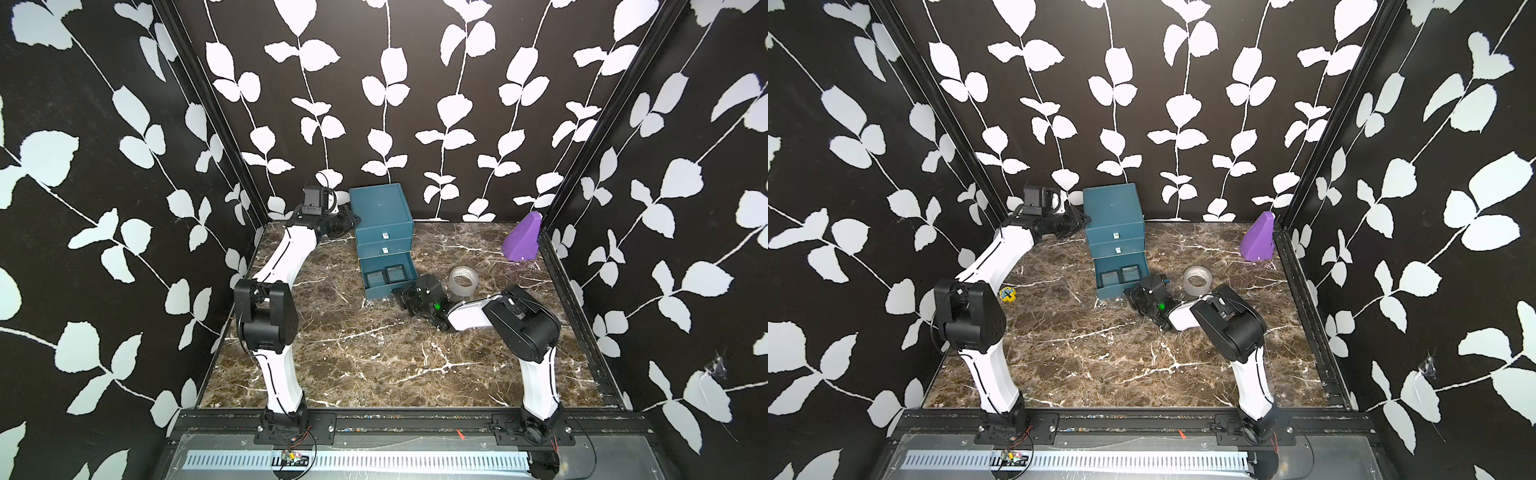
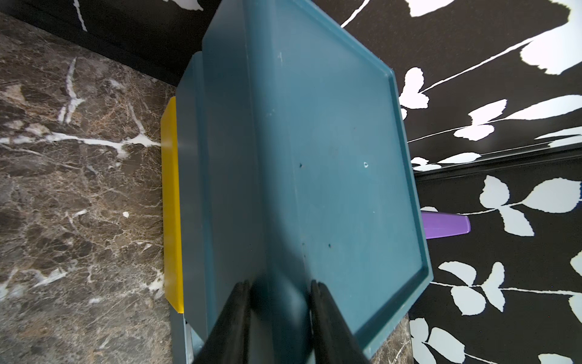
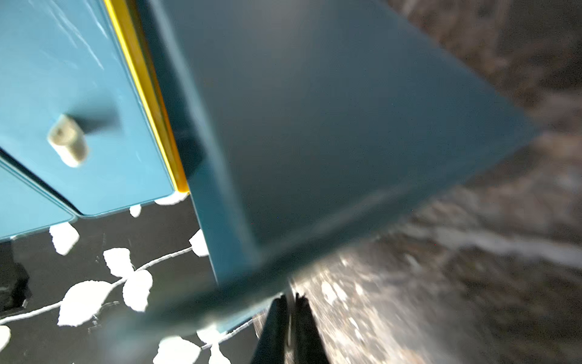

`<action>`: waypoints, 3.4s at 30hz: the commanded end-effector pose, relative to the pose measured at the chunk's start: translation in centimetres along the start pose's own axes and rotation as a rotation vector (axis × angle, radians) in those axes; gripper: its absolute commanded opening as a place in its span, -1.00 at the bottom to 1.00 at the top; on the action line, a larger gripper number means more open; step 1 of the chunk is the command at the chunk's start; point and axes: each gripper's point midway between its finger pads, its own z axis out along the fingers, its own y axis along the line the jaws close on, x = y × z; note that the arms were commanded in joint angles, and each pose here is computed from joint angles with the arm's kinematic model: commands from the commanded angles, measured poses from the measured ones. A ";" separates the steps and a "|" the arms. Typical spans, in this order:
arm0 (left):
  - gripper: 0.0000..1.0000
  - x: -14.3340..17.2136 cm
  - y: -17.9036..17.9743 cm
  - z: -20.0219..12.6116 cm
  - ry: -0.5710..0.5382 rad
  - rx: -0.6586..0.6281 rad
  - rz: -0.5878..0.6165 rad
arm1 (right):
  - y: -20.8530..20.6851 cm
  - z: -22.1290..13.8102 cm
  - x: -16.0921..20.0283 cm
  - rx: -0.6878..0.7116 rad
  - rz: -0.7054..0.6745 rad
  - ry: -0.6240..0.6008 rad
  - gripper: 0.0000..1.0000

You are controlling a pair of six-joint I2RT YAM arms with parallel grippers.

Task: Place the brooch boxes into the drawer by color
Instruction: Close the drawer in the storage box, then reset both arms

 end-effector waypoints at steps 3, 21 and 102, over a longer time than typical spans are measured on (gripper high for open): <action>-0.43 1.3 0.4 0.3 0.053 -0.007 0.010 | 2.1 0.9 -1.1 -0.071 0.078 -0.061 -1.00; -0.44 1.8 0.7 0.5 0.060 -0.007 0.001 | 3.9 4.7 -4.5 -0.087 0.091 -0.137 -1.00; 0.98 8.2 20.5 -11.2 -0.218 -0.935 0.601 | -6.7 -27.6 -25.5 0.784 -1.238 -0.672 0.98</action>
